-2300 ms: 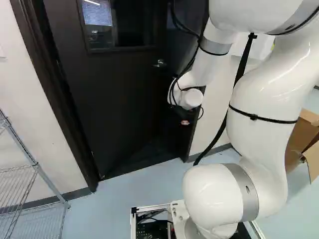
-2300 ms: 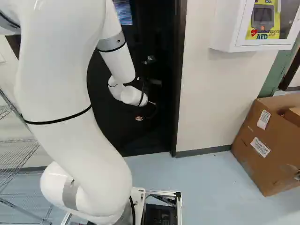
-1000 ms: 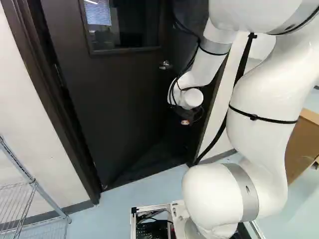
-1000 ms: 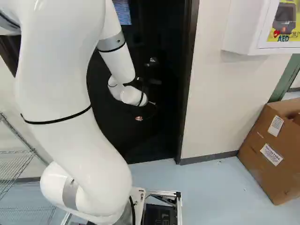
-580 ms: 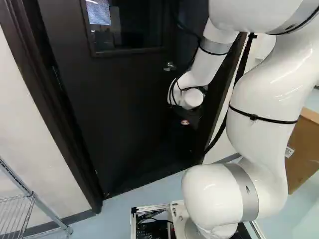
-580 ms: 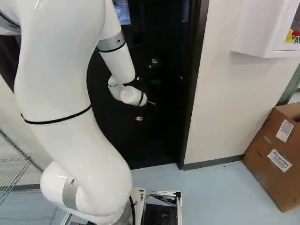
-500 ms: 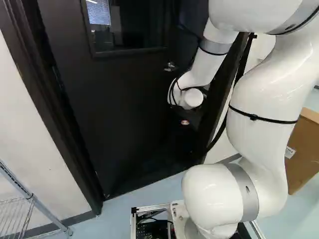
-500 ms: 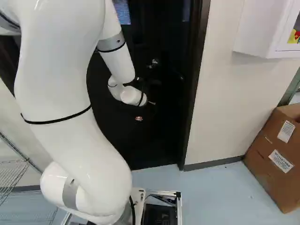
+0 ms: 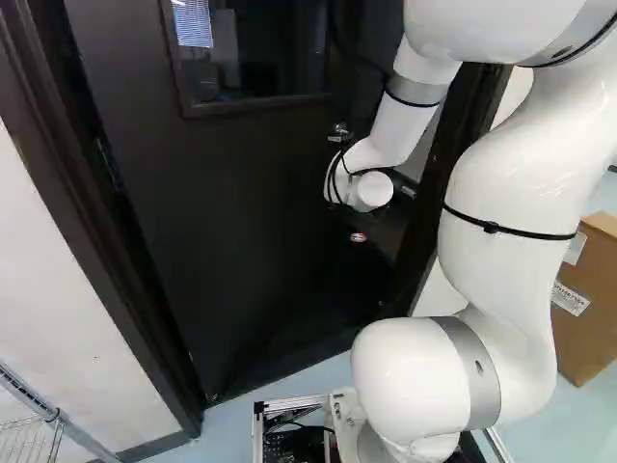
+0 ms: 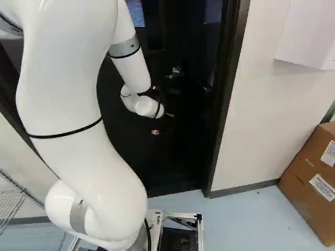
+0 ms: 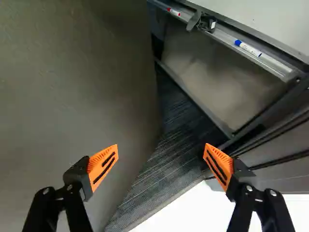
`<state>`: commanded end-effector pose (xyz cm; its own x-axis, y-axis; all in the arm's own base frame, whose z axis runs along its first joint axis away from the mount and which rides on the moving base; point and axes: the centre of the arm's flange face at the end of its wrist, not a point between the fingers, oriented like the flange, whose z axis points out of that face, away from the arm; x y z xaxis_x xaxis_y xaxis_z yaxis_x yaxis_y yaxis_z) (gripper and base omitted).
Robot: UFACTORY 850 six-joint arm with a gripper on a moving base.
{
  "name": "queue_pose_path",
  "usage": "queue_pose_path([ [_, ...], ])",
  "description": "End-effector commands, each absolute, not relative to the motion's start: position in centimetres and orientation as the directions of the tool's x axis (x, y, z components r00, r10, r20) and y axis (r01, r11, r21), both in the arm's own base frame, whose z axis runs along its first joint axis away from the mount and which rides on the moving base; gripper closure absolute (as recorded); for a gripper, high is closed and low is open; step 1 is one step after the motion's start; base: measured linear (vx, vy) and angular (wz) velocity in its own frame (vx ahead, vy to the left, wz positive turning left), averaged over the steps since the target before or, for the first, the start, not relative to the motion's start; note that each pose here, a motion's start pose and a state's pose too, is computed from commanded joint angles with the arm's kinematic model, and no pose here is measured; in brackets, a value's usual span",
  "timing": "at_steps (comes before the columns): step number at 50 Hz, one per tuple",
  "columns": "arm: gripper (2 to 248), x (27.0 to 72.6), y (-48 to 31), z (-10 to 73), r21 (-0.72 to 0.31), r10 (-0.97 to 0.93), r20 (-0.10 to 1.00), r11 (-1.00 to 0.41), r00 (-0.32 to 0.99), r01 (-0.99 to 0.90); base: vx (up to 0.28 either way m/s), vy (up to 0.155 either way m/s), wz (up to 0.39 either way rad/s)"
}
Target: Open the door and move inside
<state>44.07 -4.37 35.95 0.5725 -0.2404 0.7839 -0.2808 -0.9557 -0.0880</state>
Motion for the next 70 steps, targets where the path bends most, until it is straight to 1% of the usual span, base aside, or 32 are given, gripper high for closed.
queue_pose_path([
  [49,3,44.07,-4.37,35.95,-0.088,-0.24,0.784,-0.956,0.573,-0.281,0.059,0.06,-0.013],
  [70,3,44.11,-4.36,35.95,-0.088,-0.24,0.784,-0.956,0.573,-0.28,0.003,0.003,0.0],
])
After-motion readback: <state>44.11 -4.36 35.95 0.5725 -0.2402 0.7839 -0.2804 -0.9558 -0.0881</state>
